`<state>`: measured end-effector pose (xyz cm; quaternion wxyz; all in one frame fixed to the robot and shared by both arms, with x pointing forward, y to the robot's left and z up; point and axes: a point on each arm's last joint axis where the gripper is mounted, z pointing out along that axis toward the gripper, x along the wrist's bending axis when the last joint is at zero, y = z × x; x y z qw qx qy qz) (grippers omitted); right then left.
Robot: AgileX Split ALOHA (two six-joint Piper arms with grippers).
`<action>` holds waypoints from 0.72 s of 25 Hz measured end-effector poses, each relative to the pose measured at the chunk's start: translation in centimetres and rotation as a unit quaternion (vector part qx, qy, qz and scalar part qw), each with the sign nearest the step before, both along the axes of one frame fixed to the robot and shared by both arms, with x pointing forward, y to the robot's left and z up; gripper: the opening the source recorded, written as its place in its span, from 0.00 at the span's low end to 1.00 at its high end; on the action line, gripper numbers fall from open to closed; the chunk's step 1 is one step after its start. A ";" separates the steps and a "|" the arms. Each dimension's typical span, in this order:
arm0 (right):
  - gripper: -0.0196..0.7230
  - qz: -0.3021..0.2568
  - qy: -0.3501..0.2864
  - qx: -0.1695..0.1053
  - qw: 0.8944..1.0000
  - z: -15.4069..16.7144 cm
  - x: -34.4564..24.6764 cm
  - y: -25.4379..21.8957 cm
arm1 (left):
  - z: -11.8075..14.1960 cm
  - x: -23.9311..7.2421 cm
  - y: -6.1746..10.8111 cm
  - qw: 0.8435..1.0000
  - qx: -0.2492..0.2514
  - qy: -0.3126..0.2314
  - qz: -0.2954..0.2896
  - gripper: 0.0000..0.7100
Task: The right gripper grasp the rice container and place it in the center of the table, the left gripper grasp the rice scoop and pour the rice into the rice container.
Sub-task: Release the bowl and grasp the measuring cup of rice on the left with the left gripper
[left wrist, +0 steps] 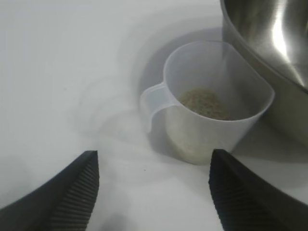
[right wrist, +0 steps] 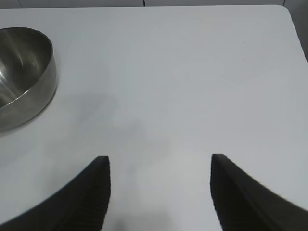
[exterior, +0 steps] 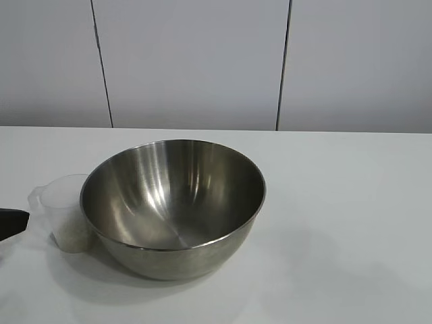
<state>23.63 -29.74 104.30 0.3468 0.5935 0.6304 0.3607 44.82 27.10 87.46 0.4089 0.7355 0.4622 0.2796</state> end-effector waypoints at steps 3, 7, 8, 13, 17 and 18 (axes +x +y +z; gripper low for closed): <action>0.59 0.000 0.000 0.000 1.000 0.0 0.0 0.0 | -0.7 0.3 0.3 1.000 0.002 -0.006 0.017 0.67; 0.59 0.000 0.000 0.000 1.000 0.0 0.0 0.0 | -1.7 0.4 0.2 1.000 -0.008 -0.009 0.018 0.67; 0.59 0.000 0.000 0.000 1.000 0.0 0.0 0.0 | -1.8 0.5 0.2 1.000 -0.012 -0.013 0.019 0.67; 0.59 0.000 0.000 0.000 1.000 0.0 0.0 0.0 | -3.1 0.3 0.2 1.000 -0.016 0.009 0.021 0.67; 0.59 0.000 0.000 0.000 1.000 0.0 0.0 0.0 | -3.6 0.9 0.2 1.000 -0.017 0.010 0.021 0.67; 0.59 0.000 0.000 0.000 1.000 0.0 0.0 0.0 | -3.6 1.1 0.2 1.000 -0.017 0.007 0.021 0.67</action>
